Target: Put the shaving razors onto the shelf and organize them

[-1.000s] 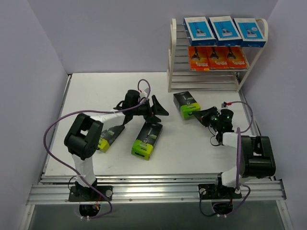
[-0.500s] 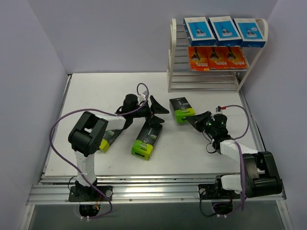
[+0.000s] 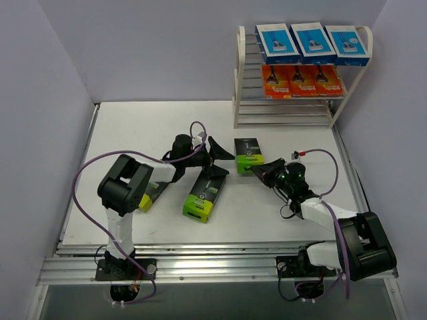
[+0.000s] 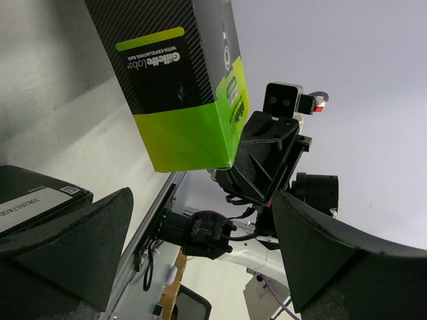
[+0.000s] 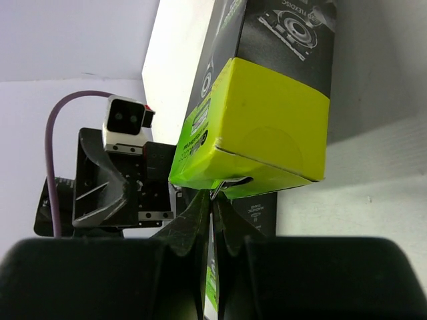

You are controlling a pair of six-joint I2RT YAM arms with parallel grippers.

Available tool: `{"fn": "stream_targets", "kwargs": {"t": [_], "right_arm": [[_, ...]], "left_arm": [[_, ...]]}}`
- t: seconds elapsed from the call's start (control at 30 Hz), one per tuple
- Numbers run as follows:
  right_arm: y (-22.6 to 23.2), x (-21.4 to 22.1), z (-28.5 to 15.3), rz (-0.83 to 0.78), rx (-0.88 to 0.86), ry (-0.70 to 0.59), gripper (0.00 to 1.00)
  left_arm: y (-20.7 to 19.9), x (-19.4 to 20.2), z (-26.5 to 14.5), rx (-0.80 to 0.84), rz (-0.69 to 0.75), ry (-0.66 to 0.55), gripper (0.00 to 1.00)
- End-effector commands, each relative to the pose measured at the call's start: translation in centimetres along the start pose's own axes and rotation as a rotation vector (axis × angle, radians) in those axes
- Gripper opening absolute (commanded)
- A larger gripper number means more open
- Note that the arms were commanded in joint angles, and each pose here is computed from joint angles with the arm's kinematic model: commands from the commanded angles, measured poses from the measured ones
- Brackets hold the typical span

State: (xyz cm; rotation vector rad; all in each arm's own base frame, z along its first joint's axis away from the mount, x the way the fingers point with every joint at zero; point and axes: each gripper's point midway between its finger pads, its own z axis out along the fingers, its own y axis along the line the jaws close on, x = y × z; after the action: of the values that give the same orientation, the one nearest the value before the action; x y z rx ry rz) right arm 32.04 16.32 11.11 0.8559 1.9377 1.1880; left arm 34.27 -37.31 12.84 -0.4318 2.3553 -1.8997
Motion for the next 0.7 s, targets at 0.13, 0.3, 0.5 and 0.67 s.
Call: {"fn": "stream_targets", "kwargs": {"t": [0.13,0.3,0.5,0.67], "right_arm": [[6.0,-0.9,-0.6,-0.017,-0.173,-0.064,0.00],[6.3,0.3,-1.0,-0.030,-0.174,-0.051,0.00],[6.5,1.3,-1.1,-0.017,-0.194,-0.036,0.00],[6.4,2.6,-1.0,-0.017,-0.194,-0.021,0.00]], "left_arm": [[1.1,0.2,0.5,-0.033,-0.024,0.020,0.94],[1.8,0.2,0.7,-0.043,-0.035,0.027,0.94],[2.1,0.1,0.7,-0.050,-0.043,0.024,0.94],[2.5,0.3,0.8,-0.057,-0.058,0.029,0.94]]}}
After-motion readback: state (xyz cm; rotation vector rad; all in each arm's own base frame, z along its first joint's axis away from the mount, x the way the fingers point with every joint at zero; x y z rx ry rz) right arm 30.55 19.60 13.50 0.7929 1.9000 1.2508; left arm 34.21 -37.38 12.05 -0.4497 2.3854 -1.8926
